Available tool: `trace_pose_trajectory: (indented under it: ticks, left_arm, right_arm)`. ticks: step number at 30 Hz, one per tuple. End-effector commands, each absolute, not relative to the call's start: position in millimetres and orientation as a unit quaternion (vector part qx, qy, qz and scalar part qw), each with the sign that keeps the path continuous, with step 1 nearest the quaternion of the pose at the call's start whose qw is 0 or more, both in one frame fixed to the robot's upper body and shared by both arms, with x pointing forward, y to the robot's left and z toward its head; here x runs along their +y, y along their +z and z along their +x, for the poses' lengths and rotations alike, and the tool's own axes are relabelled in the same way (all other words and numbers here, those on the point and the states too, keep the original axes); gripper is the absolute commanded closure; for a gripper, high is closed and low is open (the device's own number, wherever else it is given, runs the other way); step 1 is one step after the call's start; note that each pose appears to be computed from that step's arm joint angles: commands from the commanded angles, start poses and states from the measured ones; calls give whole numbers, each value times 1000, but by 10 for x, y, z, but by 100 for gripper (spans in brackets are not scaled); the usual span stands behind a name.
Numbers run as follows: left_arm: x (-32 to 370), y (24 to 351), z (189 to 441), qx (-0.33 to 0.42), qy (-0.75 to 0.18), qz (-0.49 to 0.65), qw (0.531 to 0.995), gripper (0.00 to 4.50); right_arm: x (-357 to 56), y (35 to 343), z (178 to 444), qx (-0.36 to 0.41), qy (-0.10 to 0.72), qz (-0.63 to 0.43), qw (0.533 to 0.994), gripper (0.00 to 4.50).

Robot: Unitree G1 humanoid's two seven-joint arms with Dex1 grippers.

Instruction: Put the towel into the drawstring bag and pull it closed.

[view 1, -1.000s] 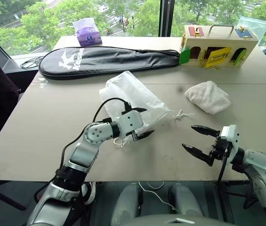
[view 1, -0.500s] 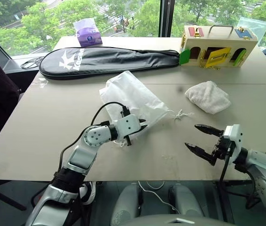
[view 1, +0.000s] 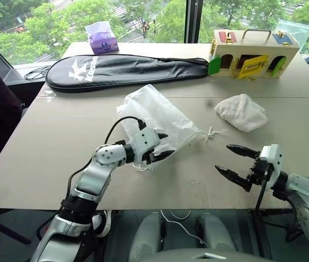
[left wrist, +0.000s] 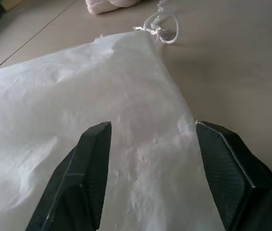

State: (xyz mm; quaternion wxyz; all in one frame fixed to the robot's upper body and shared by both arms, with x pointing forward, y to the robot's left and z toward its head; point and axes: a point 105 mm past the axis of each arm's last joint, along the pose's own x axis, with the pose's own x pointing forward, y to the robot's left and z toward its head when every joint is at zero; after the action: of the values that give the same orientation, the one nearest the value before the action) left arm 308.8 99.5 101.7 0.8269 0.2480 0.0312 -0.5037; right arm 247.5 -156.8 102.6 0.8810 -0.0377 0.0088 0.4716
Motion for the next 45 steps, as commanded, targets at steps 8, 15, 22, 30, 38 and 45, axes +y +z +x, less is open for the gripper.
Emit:
trace_pose_trajectory:
  ticks: [8,15,22,30,38,45]
  left_arm:
    - [905,1044,3110,-7,-509,327,797,163]
    - [831,1088,3106,-9,-507,297,809,163]
    - [852,943,3063,7,-511,330,794,163]
    - [871,878,3046,19,-504,321,801,215]
    - [892,865,3053,36,-501,282,817,446]
    - [961,1062,3144,37,-479,153,864,446]
  right_arm:
    - [-1621,1105,2482,-15,462,-48,885,0]
    - [-1632,1095,2487,-14,462,-49,885,0]
    - [-1655,1101,2491,-12,462,-52,885,0]
    - [-1648,1096,2485,-13,460,-50,886,0]
    - [-1651,1095,2478,-14,455,-49,889,0]
    - [-1635,1095,2490,-14,458,-48,888,0]
